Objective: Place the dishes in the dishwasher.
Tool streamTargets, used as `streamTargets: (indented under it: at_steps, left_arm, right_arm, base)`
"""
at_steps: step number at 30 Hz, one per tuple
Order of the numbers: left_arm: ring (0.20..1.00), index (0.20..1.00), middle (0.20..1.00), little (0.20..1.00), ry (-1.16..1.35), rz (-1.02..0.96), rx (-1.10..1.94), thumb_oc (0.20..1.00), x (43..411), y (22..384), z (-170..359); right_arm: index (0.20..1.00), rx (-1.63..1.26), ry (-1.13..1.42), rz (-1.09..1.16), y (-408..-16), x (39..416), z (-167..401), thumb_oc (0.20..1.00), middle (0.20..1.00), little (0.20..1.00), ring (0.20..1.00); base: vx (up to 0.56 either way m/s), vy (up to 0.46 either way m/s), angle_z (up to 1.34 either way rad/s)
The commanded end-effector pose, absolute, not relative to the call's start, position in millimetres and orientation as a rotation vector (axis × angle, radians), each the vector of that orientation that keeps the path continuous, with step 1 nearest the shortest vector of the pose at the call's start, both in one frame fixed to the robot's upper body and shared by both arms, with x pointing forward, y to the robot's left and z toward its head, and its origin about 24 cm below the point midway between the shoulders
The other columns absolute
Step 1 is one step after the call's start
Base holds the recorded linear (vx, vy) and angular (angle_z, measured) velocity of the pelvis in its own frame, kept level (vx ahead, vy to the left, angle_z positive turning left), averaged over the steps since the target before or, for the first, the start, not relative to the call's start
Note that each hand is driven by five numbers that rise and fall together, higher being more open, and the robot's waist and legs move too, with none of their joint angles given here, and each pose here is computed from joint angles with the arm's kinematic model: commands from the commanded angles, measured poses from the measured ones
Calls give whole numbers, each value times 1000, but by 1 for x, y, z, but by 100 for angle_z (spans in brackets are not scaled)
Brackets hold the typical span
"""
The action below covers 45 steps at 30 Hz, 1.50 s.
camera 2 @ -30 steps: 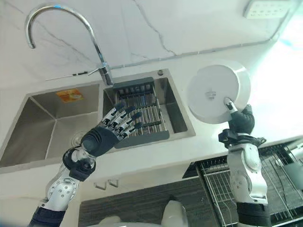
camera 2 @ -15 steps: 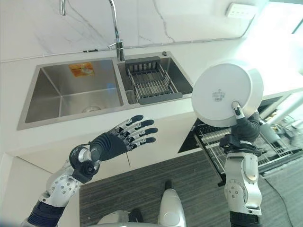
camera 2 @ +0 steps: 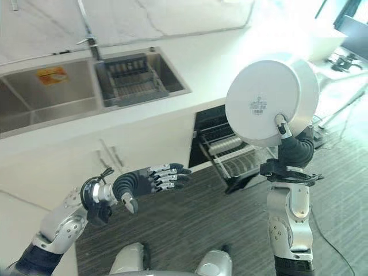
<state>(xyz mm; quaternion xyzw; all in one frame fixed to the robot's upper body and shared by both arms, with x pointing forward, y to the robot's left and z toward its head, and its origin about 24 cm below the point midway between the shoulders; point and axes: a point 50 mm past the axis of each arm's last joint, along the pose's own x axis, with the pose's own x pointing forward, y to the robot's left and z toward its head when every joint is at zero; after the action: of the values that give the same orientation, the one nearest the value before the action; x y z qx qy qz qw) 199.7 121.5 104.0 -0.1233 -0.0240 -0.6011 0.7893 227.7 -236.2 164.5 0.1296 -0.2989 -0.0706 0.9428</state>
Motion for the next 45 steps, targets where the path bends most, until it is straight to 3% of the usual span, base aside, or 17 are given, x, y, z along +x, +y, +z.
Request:
streamTargets:
  at_steps: [1, 5, 9, 14, 17, 21, 27, 34, 45]
  left_arm:
    - [1000, 1000, 1000, 1000, -169, -1212, -244, 1000, 206, 120, 119]
    - [1000, 1000, 1000, 1000, -63, -1010, -323, 1000, 210, 134, 89]
    - [1000, 1000, 1000, 1000, 245, -471, -473, 1000, 190, 185, -16]
    - [1000, 1000, 1000, 1000, 462, 27, -517, 1000, 156, 216, -84]
    - [1000, 1000, 1000, 1000, 616, 137, -463, 1000, 133, 212, -115]
    - [1000, 1000, 1000, 1000, 853, 254, -432, 1000, 96, 210, -146]
    - [1000, 1000, 1000, 1000, 1005, 262, -394, 1000, 68, 212, -159]
    - [1000, 1000, 1000, 1000, 1029, 263, -394, 1000, 66, 216, -160]
    - [1000, 1000, 1000, 1000, 1060, 175, -391, 1000, 80, 222, -158]
  right_arm:
    - [200, 223, -841, -98, -236, 225, 204, 200, 200, 200, 200]
    - [200, 204, -794, -60, -234, 230, 199, 200, 200, 200, 200]
    - [200, 201, -761, -62, -245, 223, 188, 200, 200, 200, 200]
    - [200, 244, -748, -87, -236, 222, 174, 200, 200, 200, 200]
    - [200, 275, -686, -144, -238, 230, 167, 200, 200, 200, 200]
    - [200, 283, -626, -136, -237, 230, 161, 200, 200, 200, 200]
    - [200, 240, -591, -175, -238, 231, 159, 200, 200, 200, 200]
    - [200, 175, -587, -160, -232, 238, 163, 200, 200, 200, 200]
    - [200, -179, -837, -226, -227, 229, 184, 200, 200, 200, 200]
  base:
    - [71, -465, -24]
    - [65, -406, -30]
    - [67, -340, -16]
    - [80, -69, 9]
    - [82, 93, 17]
    - [95, 207, -35]
    - [93, 160, -9]
    - [54, 154, -3]
    - [82, -18, -19]
